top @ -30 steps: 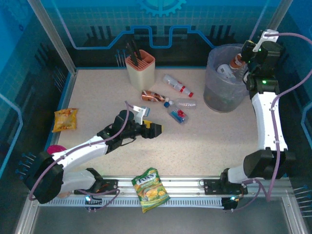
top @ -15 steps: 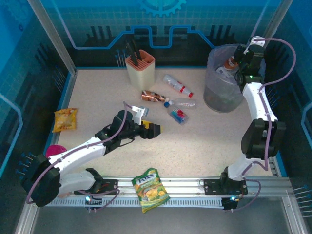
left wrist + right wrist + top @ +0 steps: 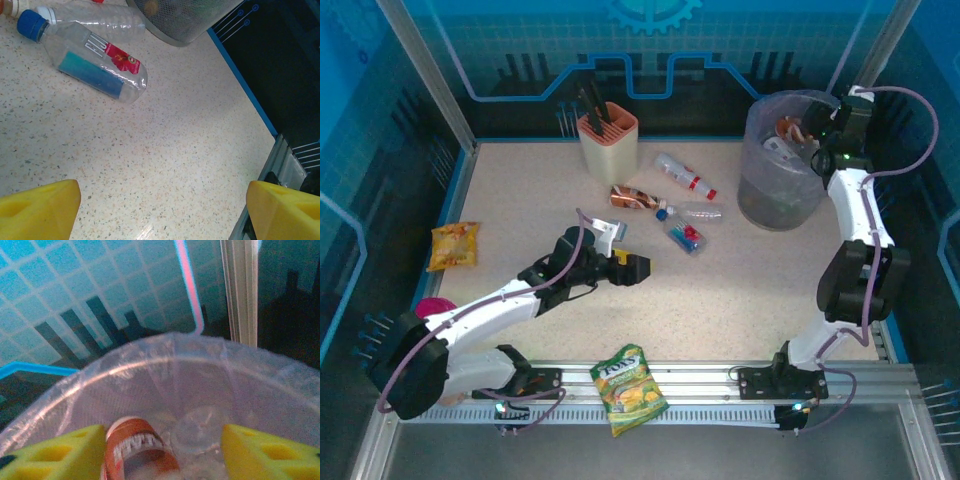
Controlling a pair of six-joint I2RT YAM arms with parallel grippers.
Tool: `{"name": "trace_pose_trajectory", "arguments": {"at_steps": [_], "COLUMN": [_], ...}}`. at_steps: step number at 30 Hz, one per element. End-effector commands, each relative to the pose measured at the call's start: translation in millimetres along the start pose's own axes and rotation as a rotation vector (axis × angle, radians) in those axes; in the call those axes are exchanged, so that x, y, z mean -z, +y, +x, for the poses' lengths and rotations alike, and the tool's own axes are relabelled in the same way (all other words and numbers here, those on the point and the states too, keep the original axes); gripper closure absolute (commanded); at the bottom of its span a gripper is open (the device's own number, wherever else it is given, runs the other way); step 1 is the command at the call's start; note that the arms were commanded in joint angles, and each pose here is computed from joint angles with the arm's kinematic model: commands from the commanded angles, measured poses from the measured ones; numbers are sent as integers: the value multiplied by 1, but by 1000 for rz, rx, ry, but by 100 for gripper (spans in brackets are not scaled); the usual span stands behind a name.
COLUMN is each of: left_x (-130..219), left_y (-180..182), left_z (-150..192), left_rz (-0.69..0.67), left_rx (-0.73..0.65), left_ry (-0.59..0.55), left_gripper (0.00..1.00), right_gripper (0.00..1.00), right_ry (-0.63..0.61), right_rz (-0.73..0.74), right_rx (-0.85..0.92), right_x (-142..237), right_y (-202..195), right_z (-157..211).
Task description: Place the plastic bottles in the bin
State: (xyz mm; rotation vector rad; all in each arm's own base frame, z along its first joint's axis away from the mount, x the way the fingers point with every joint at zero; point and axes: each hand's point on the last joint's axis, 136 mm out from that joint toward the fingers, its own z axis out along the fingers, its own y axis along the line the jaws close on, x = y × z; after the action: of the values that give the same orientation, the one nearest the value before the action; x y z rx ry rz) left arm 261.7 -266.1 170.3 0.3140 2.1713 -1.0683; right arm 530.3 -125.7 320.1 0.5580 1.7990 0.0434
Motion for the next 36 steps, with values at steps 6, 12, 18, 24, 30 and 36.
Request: {"name": "trace_pose_trajectory", "arguments": {"at_steps": [6, 12, 18, 24, 30, 36], "left_x": [-4, -11, -14, -13, -4, 19], "left_y": [0, 5, 32, 63, 86, 105], "left_z": [0, 0, -4, -19, -29, -27], "left_rz": [4, -17, -169, -268, -327, -389], "left_rx": [4, 23, 91, 231, 303, 312], "left_ry": [-1, 17, 43, 0, -55, -78], "left_gripper": [13, 13, 12, 11, 8, 4], "right_gripper": [11, 9, 10, 10, 9, 9], "right_ry": [-47, -29, 1, 41, 120, 236], "right_rz": [-18, -91, -164, -246, -353, -482], "right_rx": [61, 70, 110, 179, 305, 479], "right_x": [46, 62, 87, 121, 154, 172], "right_y": [12, 29, 49, 79, 125, 182], "right_z": [-55, -61, -51, -31, 6, 65]}}
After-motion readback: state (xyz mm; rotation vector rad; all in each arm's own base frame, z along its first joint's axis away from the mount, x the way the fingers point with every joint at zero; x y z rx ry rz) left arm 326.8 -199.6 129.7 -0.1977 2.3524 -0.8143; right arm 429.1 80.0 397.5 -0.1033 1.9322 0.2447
